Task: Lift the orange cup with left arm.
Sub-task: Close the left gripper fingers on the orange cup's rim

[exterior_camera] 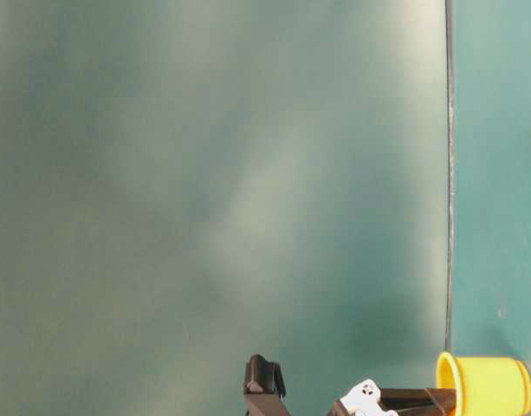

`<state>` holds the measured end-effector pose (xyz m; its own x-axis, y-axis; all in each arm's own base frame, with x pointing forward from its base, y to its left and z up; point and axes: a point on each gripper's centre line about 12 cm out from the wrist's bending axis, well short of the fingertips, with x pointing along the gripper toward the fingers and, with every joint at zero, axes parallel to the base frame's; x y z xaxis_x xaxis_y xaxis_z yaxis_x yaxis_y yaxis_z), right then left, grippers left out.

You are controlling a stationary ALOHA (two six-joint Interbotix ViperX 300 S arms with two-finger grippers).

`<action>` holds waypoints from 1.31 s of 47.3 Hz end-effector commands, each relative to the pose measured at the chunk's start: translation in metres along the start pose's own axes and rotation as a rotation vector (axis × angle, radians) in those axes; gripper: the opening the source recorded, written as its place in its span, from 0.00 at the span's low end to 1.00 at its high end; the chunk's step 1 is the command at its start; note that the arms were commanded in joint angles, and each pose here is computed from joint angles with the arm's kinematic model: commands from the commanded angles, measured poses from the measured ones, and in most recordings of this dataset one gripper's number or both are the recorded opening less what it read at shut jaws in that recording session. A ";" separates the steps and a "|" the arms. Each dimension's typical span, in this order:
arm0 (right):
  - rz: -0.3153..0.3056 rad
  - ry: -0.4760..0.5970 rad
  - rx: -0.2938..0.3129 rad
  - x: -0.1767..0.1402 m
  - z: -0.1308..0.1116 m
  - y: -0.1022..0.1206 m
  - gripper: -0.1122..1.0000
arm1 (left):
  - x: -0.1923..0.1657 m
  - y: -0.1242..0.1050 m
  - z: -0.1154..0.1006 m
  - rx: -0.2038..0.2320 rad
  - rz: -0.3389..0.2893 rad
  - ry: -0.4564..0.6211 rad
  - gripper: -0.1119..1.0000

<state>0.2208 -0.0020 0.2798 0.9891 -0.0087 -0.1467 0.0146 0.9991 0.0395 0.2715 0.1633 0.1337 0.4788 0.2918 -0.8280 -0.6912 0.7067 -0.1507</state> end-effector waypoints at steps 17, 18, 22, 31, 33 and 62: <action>-0.001 -0.026 0.005 0.001 0.011 0.000 0.10 | -0.004 -0.011 0.010 0.018 -0.027 -0.042 0.17; -0.001 -0.026 0.005 0.001 0.011 0.000 0.10 | -0.004 -0.011 0.011 0.018 -0.028 -0.043 0.17; -0.001 -0.025 0.005 0.001 0.010 0.000 0.10 | -0.004 -0.011 0.011 0.018 -0.028 -0.045 0.17; -0.001 -0.029 0.005 0.002 0.012 0.000 0.10 | -0.005 -0.012 0.012 0.015 -0.029 -0.044 0.17; -0.001 -0.029 0.005 0.002 0.012 0.000 0.10 | -0.006 -0.013 0.014 0.017 -0.030 -0.046 0.17; -0.001 -0.017 0.005 0.002 0.010 0.000 0.10 | -0.020 -0.022 0.029 0.028 -0.024 -0.004 0.17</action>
<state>0.2209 -0.0020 0.2789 0.9882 -0.0088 -0.1528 0.0153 0.9990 0.0410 0.2867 0.1585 0.1503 0.4581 0.2584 -0.8505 -0.6728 0.7261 -0.1417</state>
